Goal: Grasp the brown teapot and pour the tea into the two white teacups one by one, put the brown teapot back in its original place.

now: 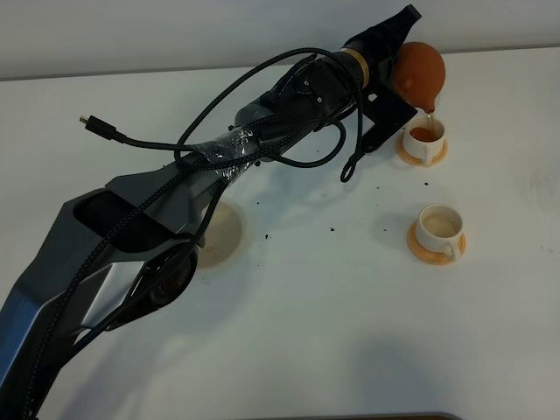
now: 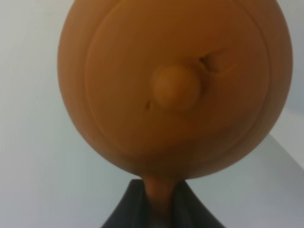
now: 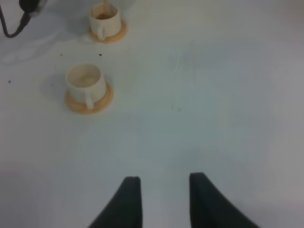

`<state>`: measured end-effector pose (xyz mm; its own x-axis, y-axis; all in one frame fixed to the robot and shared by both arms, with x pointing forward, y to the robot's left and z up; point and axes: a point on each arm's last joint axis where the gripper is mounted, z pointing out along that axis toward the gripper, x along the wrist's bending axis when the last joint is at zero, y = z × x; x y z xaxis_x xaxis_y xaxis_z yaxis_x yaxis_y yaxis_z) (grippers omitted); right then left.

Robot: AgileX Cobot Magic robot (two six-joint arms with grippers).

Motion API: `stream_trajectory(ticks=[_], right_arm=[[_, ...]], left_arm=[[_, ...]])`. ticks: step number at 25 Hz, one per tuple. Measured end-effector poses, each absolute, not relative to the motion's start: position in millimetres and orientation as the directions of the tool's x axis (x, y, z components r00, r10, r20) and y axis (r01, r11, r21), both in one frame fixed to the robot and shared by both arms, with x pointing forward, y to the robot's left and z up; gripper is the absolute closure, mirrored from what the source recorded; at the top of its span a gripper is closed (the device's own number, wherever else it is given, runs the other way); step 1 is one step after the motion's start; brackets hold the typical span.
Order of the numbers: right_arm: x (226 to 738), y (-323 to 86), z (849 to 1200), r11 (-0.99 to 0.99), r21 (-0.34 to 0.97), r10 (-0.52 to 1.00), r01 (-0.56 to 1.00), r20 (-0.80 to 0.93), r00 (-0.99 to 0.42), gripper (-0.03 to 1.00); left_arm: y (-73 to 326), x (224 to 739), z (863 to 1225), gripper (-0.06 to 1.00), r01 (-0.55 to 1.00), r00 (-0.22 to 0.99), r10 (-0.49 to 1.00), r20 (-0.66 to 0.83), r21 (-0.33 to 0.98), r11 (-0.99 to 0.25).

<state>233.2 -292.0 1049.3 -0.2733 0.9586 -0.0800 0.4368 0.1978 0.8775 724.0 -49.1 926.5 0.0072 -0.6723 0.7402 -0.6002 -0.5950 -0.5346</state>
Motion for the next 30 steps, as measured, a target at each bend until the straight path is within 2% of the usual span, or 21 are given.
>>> stream_trajectory(ticks=[30], right_arm=[[233.2,-292.0,1049.3,0.198,0.878,0.959,0.437,-0.080,-0.273,0.73]], left_arm=[[-43.6,728.5,927.4,0.83,-0.591,0.001,-0.672,0.740,-0.542,-0.597]])
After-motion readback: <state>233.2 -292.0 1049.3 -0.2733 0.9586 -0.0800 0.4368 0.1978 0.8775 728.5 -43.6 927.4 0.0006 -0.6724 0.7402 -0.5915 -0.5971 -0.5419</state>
